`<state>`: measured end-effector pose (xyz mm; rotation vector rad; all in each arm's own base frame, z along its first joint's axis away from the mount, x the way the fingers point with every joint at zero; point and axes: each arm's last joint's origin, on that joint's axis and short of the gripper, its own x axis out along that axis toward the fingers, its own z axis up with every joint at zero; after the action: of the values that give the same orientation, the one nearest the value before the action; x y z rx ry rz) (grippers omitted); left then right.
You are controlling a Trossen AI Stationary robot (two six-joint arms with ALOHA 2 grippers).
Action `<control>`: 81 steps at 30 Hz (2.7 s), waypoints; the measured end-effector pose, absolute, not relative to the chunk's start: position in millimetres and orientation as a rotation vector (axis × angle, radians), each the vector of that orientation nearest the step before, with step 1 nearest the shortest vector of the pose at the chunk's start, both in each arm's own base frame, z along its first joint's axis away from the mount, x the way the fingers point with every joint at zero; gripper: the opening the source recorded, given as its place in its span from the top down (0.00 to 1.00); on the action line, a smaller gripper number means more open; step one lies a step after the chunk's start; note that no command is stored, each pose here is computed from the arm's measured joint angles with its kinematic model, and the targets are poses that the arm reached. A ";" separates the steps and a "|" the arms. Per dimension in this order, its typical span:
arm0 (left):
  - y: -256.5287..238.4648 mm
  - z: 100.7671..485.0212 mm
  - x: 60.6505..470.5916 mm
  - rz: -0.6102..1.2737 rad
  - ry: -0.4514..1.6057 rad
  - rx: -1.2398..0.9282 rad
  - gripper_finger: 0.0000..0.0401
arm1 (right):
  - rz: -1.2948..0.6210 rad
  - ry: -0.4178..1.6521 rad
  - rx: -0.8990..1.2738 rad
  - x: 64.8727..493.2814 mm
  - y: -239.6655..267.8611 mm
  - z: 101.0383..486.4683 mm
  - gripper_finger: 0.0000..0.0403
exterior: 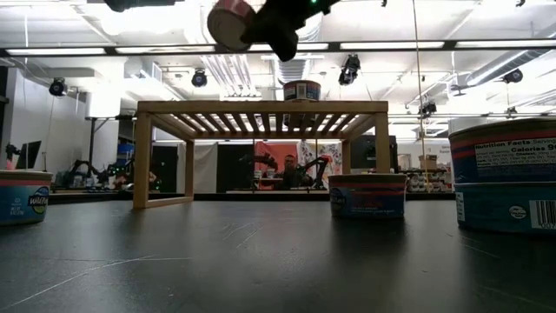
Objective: Stack canned seafood by type on shelf
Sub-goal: Put the red tuna can on the shelf
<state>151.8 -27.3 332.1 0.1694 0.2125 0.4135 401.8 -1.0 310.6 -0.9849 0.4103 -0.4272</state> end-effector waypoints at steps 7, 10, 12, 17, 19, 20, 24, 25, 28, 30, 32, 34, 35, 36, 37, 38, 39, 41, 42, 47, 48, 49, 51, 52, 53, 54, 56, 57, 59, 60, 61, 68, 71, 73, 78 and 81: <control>-21.8 314.3 158.2 0.458 0.312 0.179 0.32 | -0.333 0.657 -0.811 397.9 -13.4 321.2 0.68; -21.6 308.6 157.5 0.462 0.339 0.166 0.32 | -0.329 0.704 -0.786 394.8 -13.4 326.9 0.68; -21.2 307.3 156.2 0.467 0.349 0.155 0.32 | -0.333 0.721 -0.778 393.5 -13.6 329.6 0.68; -20.5 306.1 153.5 0.474 0.375 0.140 0.32 | -0.363 0.672 -0.763 400.1 -19.3 331.7 0.68; -19.8 308.4 152.5 0.491 0.374 0.160 0.32 | -0.380 0.638 -0.766 408.7 -24.8 327.6 0.68; -19.1 311.2 151.5 0.506 0.370 0.169 0.32 | -0.391 0.636 -0.780 412.6 -28.6 324.3 0.68; -16.4 324.1 144.6 0.546 0.364 0.181 0.32 | -0.405 0.678 -0.823 427.2 -43.8 308.9 0.68; -16.1 326.2 143.2 0.546 0.370 0.186 0.32 | -0.407 0.691 -0.822 430.0 -47.1 306.1 0.68; -15.2 329.4 139.7 0.544 0.373 0.193 0.32 | -0.432 0.739 -0.828 434.4 -55.5 301.5 0.68; -14.8 330.1 138.5 0.542 0.370 0.199 0.32 | -0.460 0.785 -0.843 435.6 -58.9 298.3 0.68; -14.6 329.9 137.6 0.542 0.373 0.202 0.32 | -0.482 0.839 -0.860 436.3 -60.6 293.4 0.68; -14.6 329.2 137.6 0.542 0.376 0.204 0.32 | -0.475 0.872 -0.858 434.7 -60.5 290.4 0.68; -14.6 328.8 137.6 0.541 0.377 0.204 0.32 | -0.467 0.881 -0.851 434.0 -60.1 289.1 0.68; -14.6 328.5 137.7 0.541 0.378 0.205 0.32 | -0.466 0.882 -0.844 433.7 -59.9 288.8 0.68; -14.7 328.2 137.9 0.541 0.379 0.206 0.32 | -0.464 0.892 -0.840 432.9 -59.5 288.0 0.68; -14.8 328.1 138.2 0.541 0.380 0.206 0.32 | -0.458 0.910 -0.839 431.5 -59.4 286.9 0.68; -14.8 328.0 138.4 0.541 0.380 0.206 0.32 | -0.452 0.925 -0.837 430.4 -59.3 285.8 0.68; -14.9 327.7 138.6 0.541 0.381 0.205 0.32 | -0.451 0.932 -0.833 429.9 -59.2 285.1 0.68; -15.0 327.6 138.9 0.542 0.381 0.203 0.32 | -0.450 0.937 -0.832 429.3 -59.2 284.9 0.68; -15.4 326.8 140.7 0.544 0.382 0.194 0.32 | -0.451 0.938 -0.826 429.0 -59.2 284.9 0.67; -15.6 326.5 141.3 0.544 0.384 0.195 0.32 | -0.452 0.937 -0.825 429.0 -59.2 284.9 0.65; -15.7 326.2 141.9 0.544 0.386 0.195 0.32 | -0.452 0.937 -0.824 429.0 -59.2 284.9 0.63; -16.0 325.7 142.8 0.544 0.390 0.197 0.32 | -0.452 0.937 -0.823 429.0 -59.2 284.9 0.59; -16.1 325.4 143.3 0.544 0.392 0.198 0.32 | -0.453 0.937 -0.824 429.0 -59.2 284.9 0.58; -16.2 325.0 143.8 0.544 0.394 0.199 0.32 | -0.452 0.937 -0.824 428.9 -59.1 285.0 0.56; -16.4 324.7 144.4 0.545 0.395 0.197 0.32 | -0.451 0.939 -0.824 428.8 -59.1 284.9 0.55; -16.6 324.1 145.3 0.545 0.398 0.197 0.32 | -0.450 0.940 -0.825 428.7 -59.1 284.8 0.54; -16.8 323.8 145.8 0.545 0.400 0.197 0.32 | -0.450 0.941 -0.825 428.7 -59.1 284.7 0.54; -17.1 323.2 146.9 0.545 0.405 0.200 0.32 | -0.449 0.941 -0.824 428.6 -59.1 284.6 0.53; -17.2 322.8 147.5 0.546 0.407 0.199 0.32 | -0.446 0.942 -0.823 428.6 -59.0 284.5 0.53; -17.4 322.4 148.1 0.546 0.409 0.199 0.32 | -0.442 0.940 -0.822 428.6 -58.9 284.6 0.53; -18.2 320.4 151.8 0.548 0.420 0.200 0.32 | -0.392 0.906 -0.768 429.9 -57.4 284.0 0.50; -18.6 319.7 153.4 0.548 0.423 0.201 0.32 | -0.398 0.900 -0.750 430.0 -57.3 284.0 0.48; -18.8 319.6 154.8 0.549 0.421 0.200 0.32 | -0.392 0.894 -0.736 430.2 -57.1 283.9 0.47; -19.6 318.4 157.8 0.549 0.426 0.203 0.32 | -0.362 0.871 -0.684 430.8 -55.9 283.4 0.43; -20.1 317.7 159.5 0.549 0.429 0.205 0.32 | -0.366 0.868 -0.675 430.8 -55.9 283.6 0.40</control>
<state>159.5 -20.1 317.7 0.2048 0.4293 0.5486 430.8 -55.9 283.6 -0.6750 0.8681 -0.3655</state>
